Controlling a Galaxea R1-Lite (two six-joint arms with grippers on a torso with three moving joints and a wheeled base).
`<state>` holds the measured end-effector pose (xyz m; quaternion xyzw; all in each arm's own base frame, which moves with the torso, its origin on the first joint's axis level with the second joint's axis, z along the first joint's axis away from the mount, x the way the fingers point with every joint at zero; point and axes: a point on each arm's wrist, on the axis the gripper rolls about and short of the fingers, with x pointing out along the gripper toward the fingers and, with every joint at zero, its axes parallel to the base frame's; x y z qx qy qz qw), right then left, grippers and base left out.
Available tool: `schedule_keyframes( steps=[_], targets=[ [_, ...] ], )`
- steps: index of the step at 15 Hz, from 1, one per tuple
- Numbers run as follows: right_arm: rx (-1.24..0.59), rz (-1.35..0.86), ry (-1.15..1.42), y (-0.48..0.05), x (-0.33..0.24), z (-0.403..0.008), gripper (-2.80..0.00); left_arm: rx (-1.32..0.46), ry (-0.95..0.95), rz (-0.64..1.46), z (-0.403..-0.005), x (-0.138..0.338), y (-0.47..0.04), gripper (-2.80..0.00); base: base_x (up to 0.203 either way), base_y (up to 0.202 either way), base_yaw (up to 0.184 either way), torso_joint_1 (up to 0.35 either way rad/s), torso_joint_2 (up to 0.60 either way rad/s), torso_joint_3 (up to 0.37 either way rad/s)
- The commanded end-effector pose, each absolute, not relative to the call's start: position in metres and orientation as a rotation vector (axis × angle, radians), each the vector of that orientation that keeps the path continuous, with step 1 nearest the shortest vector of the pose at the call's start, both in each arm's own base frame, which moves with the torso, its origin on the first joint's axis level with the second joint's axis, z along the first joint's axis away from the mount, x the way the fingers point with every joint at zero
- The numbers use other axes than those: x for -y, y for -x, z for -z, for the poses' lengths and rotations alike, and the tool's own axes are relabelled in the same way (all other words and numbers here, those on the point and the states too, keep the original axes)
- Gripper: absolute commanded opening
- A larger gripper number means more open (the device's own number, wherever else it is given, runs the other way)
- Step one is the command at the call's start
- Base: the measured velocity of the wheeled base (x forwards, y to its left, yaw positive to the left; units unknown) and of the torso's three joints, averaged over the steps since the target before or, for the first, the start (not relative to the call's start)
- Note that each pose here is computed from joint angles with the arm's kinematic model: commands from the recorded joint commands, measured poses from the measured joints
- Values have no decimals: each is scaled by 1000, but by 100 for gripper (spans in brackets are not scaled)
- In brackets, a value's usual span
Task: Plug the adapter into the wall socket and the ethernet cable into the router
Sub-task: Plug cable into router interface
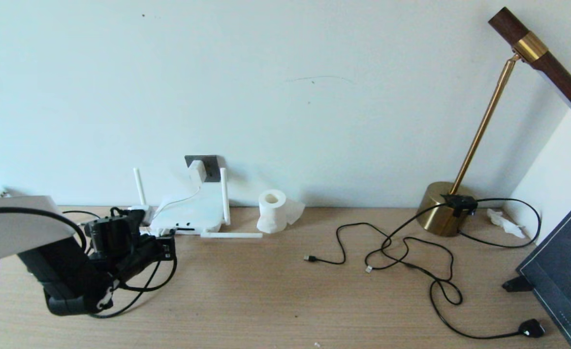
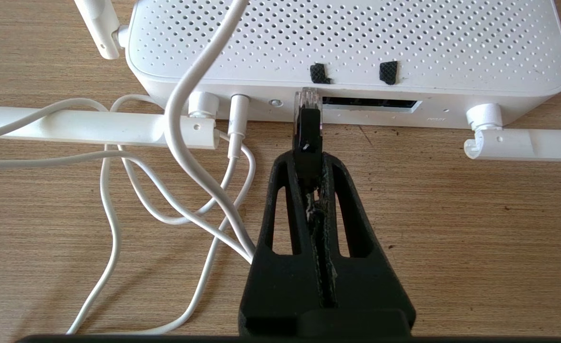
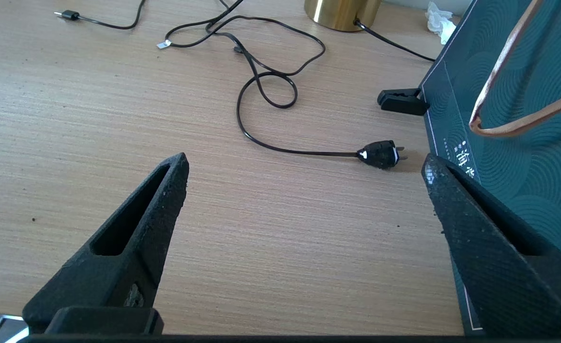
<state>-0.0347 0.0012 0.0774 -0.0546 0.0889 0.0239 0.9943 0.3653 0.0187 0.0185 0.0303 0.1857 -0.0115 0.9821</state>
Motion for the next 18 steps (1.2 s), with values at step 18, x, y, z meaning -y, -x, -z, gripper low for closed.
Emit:
schedule_keyframes(
  steps=[18],
  targets=[
    [-181,-49,111,35,-1,-77,0,-384,-61,25,-14,-18,-365,-280,0,0,0,0,0,0]
  ],
)
